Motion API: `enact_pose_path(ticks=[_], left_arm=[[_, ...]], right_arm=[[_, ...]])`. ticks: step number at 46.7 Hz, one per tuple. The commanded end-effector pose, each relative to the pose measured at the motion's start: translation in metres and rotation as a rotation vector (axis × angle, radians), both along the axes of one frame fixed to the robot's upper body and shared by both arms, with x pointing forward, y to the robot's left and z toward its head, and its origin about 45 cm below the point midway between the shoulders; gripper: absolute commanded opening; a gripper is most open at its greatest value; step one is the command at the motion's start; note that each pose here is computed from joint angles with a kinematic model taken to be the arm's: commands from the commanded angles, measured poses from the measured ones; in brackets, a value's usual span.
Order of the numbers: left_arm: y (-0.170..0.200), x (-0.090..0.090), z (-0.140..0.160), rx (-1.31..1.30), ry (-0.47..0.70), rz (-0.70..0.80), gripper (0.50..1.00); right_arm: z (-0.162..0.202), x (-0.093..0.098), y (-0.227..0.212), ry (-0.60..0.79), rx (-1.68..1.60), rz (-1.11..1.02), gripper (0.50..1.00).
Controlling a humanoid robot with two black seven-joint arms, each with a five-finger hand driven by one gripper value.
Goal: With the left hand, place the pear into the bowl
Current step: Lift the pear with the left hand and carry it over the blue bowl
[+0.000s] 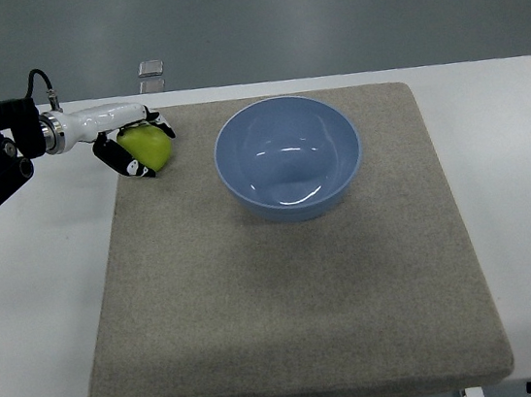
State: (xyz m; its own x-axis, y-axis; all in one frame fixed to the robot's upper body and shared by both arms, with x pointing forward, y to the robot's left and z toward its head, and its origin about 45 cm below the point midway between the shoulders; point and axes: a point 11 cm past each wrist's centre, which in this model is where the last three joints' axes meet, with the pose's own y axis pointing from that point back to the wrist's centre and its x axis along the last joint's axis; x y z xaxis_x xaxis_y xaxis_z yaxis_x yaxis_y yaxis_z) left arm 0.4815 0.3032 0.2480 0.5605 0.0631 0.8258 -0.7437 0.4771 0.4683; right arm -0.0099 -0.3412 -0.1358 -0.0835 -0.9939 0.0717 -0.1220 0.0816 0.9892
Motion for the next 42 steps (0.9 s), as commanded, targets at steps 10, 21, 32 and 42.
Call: enact_pose_path(ticks=[10,21,32,42], left_arm=[[0.007,0.003,0.044,-0.016,-0.053,-0.018,0.5],[-0.01,-0.007,0.092,-0.048,-0.085,-0.113,0.5],[-0.061,-0.026,0.109,-0.142,-0.05,-0.26,0.5],[-0.127,-0.045,0.093,-0.177,0.003,-0.421,0.5]], right_arm=[[0.0,0.0,0.0,0.001,0.0,0.0,0.926],[0.0,0.0,0.0,0.001,0.0,0.0,0.926],[0.0,0.0,0.0,-0.001,0.0,0.0,0.926],[0.0,0.0,0.0,0.001,0.0,0.0,0.926]])
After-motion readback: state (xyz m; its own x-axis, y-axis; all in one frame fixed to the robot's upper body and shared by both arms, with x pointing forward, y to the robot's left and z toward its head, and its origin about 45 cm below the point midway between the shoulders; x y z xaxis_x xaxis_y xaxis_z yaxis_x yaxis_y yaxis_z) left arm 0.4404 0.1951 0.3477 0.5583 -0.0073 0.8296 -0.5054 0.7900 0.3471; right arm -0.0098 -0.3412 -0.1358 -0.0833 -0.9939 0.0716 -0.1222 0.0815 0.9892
